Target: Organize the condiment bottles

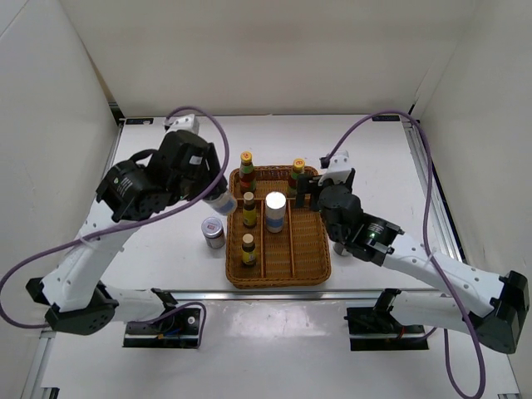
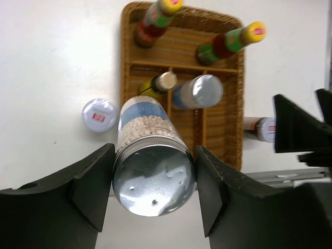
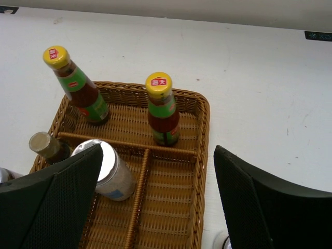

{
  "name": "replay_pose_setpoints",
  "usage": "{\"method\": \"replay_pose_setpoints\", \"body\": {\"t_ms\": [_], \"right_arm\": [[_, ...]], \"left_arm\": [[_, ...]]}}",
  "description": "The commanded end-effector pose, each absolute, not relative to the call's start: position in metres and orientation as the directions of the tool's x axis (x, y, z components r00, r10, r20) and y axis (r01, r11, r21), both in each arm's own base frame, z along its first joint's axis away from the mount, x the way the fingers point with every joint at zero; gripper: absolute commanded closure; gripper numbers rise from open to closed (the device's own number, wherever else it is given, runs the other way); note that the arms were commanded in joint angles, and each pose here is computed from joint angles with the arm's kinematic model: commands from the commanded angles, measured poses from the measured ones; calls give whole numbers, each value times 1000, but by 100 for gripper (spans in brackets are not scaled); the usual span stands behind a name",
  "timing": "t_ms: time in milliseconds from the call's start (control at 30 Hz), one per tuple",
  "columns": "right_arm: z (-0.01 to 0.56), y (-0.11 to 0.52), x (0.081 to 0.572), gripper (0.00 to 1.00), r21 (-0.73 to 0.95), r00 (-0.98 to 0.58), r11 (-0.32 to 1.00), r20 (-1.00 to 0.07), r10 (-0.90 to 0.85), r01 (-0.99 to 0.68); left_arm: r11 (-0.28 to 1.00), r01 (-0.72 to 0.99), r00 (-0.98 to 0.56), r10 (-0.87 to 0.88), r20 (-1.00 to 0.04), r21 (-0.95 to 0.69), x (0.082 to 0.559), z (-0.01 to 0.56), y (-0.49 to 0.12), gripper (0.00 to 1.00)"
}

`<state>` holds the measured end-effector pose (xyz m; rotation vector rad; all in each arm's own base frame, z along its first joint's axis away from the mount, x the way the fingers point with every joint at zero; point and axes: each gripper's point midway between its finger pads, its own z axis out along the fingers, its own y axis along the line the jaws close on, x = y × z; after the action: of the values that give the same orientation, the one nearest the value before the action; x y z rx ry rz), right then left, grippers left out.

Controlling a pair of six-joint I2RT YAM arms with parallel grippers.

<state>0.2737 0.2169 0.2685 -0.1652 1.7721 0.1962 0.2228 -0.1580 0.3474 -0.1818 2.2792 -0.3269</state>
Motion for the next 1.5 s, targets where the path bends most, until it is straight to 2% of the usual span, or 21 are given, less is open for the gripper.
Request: {"method": "replay_pose_setpoints", "body": {"t_ms": [0, 233, 500, 700, 1067, 1167, 1333, 1467], "right_arm": [[285, 197, 275, 10, 101, -186, 983, -980, 73, -150], [274, 177, 273, 10, 101, -217, 990, -973, 78, -100], [279, 151, 270, 10, 113, -213, 993, -972, 102, -37], [274, 130, 263, 9, 110, -229, 994, -967, 110, 12], [258, 107, 252, 5, 66, -297, 992, -950, 95, 106], [248, 106, 252, 1, 34, -343, 990, -936, 78, 134], [227, 110, 253, 1, -38, -429, 986, -903, 35, 161], [212, 107, 257, 1, -59, -468, 979, -883, 41, 197]], "left_arm": [[937, 55, -621, -239, -746, -346, 228, 384, -176, 88], [909, 203, -633, -161, -758, -363, 236, 398, -243, 88], [897, 320, -684, -4, -730, -305, 222, 361, -319, 88], [945, 269, -705, 60, -707, -187, 226, 300, -325, 88], [961, 232, -728, 71, -682, -148, 228, 216, -330, 88], [960, 233, -724, 64, -686, -156, 229, 207, -333, 88], [963, 225, -733, 68, -677, -147, 229, 193, -334, 87], [967, 223, -742, 86, -665, -123, 229, 182, -333, 81]]}}
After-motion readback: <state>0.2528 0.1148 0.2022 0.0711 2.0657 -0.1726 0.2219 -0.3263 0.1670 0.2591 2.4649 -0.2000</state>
